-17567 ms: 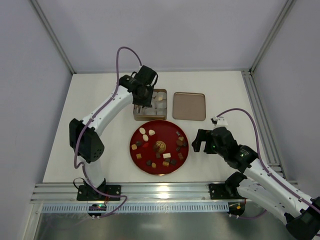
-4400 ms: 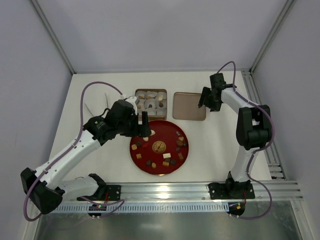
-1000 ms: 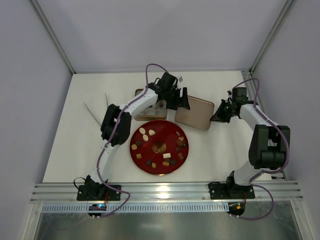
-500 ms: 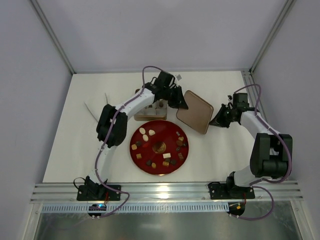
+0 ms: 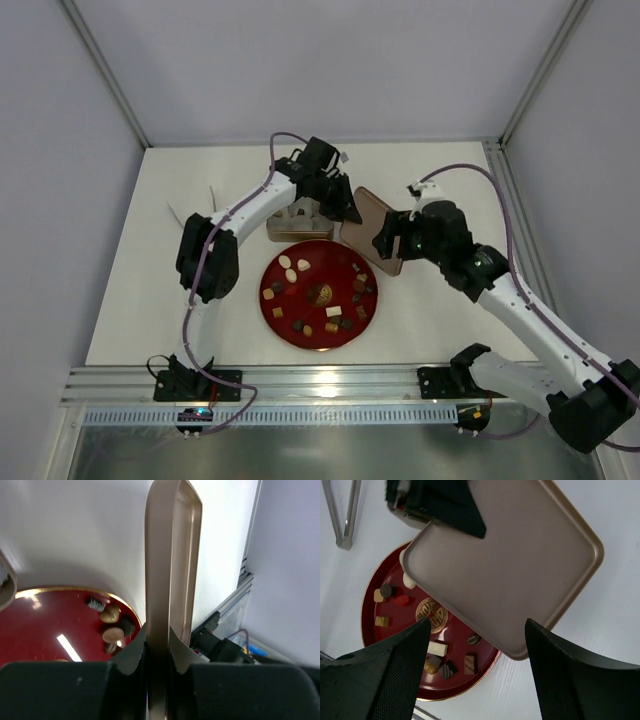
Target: Pack the chocolate
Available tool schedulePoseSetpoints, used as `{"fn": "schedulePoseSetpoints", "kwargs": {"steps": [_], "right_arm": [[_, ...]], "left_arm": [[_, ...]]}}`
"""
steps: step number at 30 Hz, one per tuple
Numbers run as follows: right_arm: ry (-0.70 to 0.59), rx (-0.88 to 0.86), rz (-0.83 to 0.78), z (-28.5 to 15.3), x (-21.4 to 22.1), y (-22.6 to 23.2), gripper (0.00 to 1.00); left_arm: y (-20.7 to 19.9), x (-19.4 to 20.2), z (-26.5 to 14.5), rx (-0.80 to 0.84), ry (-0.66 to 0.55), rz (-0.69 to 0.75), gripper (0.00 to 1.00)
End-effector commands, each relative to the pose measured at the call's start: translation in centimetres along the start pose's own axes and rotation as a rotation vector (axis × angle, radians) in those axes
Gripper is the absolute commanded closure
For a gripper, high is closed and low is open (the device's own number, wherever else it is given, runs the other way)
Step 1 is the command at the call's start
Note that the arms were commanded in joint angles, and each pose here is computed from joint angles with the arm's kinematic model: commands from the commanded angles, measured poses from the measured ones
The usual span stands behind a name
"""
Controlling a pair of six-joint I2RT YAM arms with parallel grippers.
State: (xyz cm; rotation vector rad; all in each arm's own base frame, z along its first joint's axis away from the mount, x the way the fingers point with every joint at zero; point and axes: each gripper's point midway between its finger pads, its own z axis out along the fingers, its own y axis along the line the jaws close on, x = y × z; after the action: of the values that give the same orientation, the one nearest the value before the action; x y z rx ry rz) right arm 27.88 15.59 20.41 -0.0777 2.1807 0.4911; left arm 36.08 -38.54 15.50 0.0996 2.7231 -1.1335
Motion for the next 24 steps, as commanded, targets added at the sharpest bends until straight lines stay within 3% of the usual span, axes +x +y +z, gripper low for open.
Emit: {"fn": "schedulePoseSetpoints", "kwargs": {"steps": [1, 4, 12, 16, 24], "right_arm": [[-0.134, 0.116, -0.225, -2.1, -1.5, 1.3, 0.23], [-0.128, 0.049, -0.394, -2.9, 0.9, 5.5, 0.23], [-0.084, 0.247, -0.751, -1.2, 4.5, 8.6, 0.26], [-0.125, 0.391, -0.853, -1.4, 3.2, 8.8, 0.29], [-0.138, 0.416, -0.99, -0.9, 2.4, 9.7, 0.39]], "left_arm": [[-2.6, 1.2, -5.3, 0.07, 0.017, -0.075, 1.0], [-2.5, 2.3, -6.4, 0.083, 0.041, -0.136, 1.0], [-1.8, 5.0, -8.0, 0.073, 0.074, -0.202, 1.0], [-1.1, 6.3, -8.4, 0.066, 0.08, -0.221, 1.0], [-1.2, 7.5, -9.2, 0.088, 0.087, -0.212, 1.0]]}}
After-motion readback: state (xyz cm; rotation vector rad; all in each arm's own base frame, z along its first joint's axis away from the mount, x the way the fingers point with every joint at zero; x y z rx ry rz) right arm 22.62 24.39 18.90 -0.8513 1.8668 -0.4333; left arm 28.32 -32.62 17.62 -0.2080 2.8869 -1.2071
